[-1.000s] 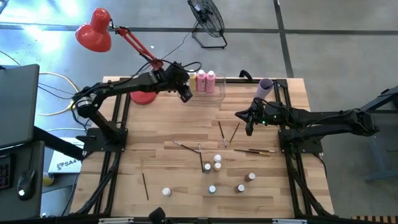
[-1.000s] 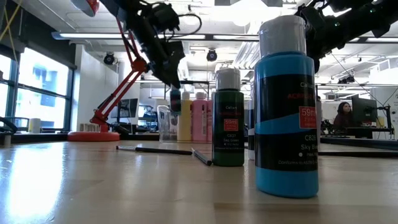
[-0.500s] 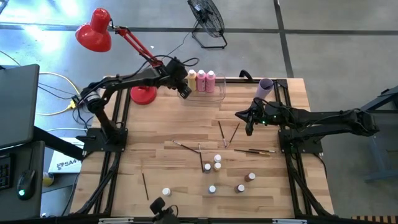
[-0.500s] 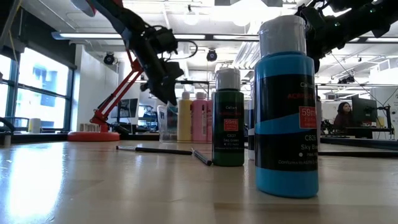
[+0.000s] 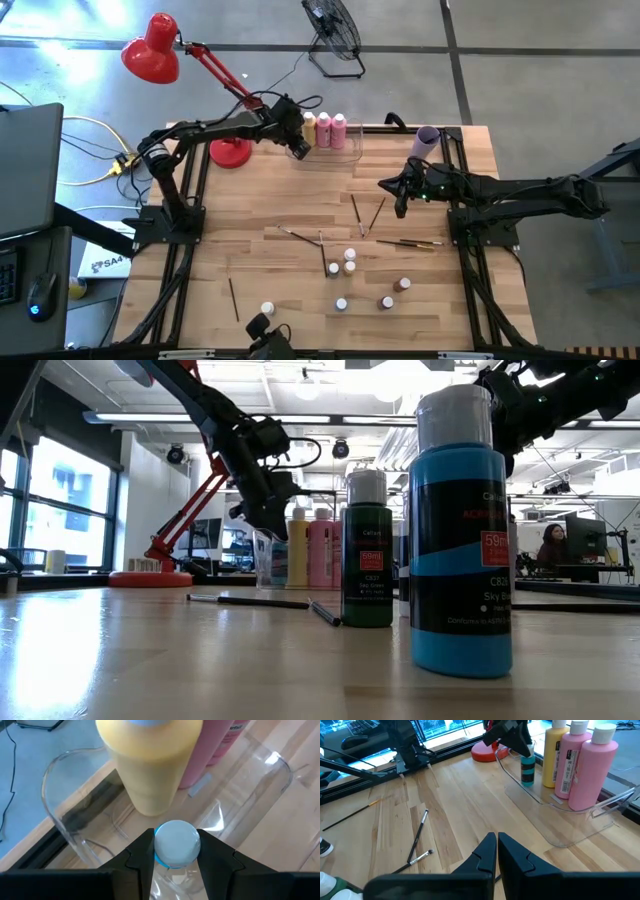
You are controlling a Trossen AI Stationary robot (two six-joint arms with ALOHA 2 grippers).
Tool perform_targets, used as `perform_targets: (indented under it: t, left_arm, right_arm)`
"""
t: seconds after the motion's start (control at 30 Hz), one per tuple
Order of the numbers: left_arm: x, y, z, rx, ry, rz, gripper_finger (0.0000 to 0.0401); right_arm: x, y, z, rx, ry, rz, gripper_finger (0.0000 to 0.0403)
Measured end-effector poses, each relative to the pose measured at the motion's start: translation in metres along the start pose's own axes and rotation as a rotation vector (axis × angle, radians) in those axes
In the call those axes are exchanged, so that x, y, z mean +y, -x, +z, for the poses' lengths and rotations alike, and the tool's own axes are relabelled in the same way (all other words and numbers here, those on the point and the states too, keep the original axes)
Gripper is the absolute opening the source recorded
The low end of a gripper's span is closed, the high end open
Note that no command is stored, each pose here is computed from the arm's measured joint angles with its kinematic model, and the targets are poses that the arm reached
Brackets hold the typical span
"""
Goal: Pick & Place Paint Supplies
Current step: Put the small light blue paint bottle into the transparent bin
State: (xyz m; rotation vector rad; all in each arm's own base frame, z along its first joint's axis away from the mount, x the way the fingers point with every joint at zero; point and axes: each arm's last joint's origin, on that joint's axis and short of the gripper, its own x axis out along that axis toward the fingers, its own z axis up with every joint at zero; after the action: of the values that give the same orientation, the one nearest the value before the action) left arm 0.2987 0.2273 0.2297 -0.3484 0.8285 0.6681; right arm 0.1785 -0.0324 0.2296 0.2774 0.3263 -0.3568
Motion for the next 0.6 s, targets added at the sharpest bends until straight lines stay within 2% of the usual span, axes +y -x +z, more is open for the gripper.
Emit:
perform_targets:
  t: [0.6]
  left_arm:
    - [0.0026, -0.0001, 0.0012, -0.013, 0.01, 0.018, 0.0122]
  right_arm:
    - [-0.0001, 0.0, 0.0, 0.0, 0.0, 0.0, 0.0008]
